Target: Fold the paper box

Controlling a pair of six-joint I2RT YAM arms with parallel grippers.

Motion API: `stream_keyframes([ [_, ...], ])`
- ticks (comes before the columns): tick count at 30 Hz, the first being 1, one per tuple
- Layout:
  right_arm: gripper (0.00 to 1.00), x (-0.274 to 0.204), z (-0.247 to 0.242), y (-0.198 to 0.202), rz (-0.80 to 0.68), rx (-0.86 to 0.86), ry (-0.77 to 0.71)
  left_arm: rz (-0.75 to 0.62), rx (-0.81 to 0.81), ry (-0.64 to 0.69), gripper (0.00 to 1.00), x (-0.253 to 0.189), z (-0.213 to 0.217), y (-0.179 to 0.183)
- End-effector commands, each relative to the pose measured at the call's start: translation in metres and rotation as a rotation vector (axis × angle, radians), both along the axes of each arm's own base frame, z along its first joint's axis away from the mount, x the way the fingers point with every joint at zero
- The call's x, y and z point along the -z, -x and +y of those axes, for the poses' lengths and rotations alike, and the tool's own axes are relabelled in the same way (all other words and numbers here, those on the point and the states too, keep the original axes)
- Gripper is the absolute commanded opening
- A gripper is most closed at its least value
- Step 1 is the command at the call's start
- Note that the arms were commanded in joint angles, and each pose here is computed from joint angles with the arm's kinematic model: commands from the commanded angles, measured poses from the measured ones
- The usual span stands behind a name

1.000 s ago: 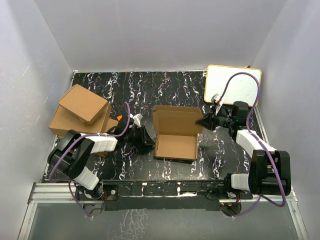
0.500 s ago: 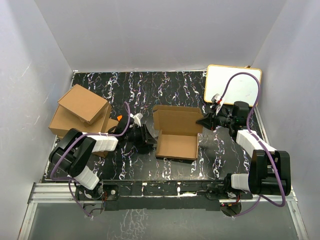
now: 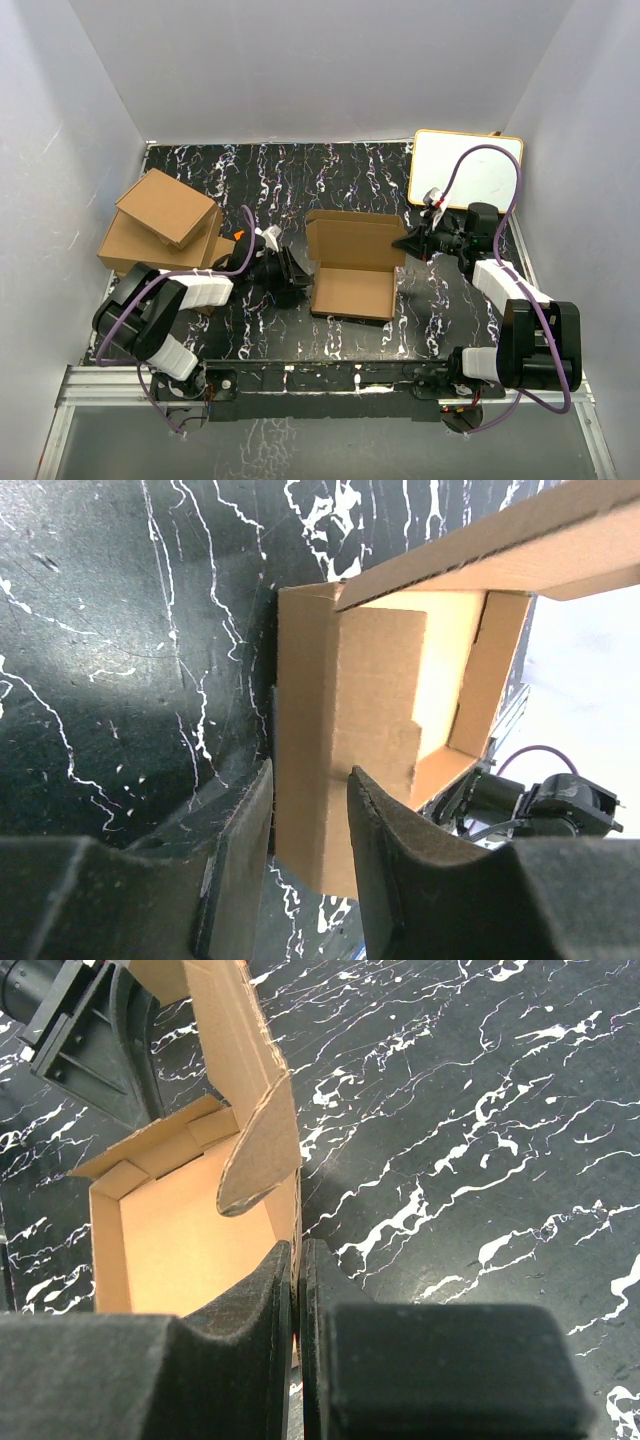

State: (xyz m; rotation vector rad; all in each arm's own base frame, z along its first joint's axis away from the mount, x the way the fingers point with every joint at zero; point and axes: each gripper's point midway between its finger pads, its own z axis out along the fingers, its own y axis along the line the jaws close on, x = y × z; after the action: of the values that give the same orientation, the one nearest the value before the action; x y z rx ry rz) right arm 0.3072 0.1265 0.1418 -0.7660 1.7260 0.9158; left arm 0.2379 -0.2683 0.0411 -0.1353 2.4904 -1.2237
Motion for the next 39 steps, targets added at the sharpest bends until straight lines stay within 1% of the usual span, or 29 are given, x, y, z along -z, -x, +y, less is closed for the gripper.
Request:
stream_keyframes([
  [1, 0.08, -0.01, 0.004, -0.001, -0.068, -0.044, -0.008, -0.059, -0.034, 0.074, 0.34, -0.026, -0.004, -0.007],
  [12, 0.08, -0.01, 0.004, -0.001, -0.067, -0.046, -0.008, -0.031, -0.023, 0.089, 0.35, -0.02, -0.008, -0.006],
  [20, 0.08, -0.008, 0.005, -0.001, -0.063, -0.048, -0.008, -0.003, -0.022, -0.004, 0.35, -0.009, -0.003, -0.008],
  [28, 0.08, -0.007, 0.005, -0.001, -0.061, -0.048, -0.007, 0.012, -0.011, -0.083, 0.37, -0.003, -0.008, -0.008],
  [39, 0.08, -0.006, 0.005, -0.001, -0.055, -0.048, -0.007, -0.053, 0.0, -0.161, 0.41, -0.01, -0.011, -0.011],
])
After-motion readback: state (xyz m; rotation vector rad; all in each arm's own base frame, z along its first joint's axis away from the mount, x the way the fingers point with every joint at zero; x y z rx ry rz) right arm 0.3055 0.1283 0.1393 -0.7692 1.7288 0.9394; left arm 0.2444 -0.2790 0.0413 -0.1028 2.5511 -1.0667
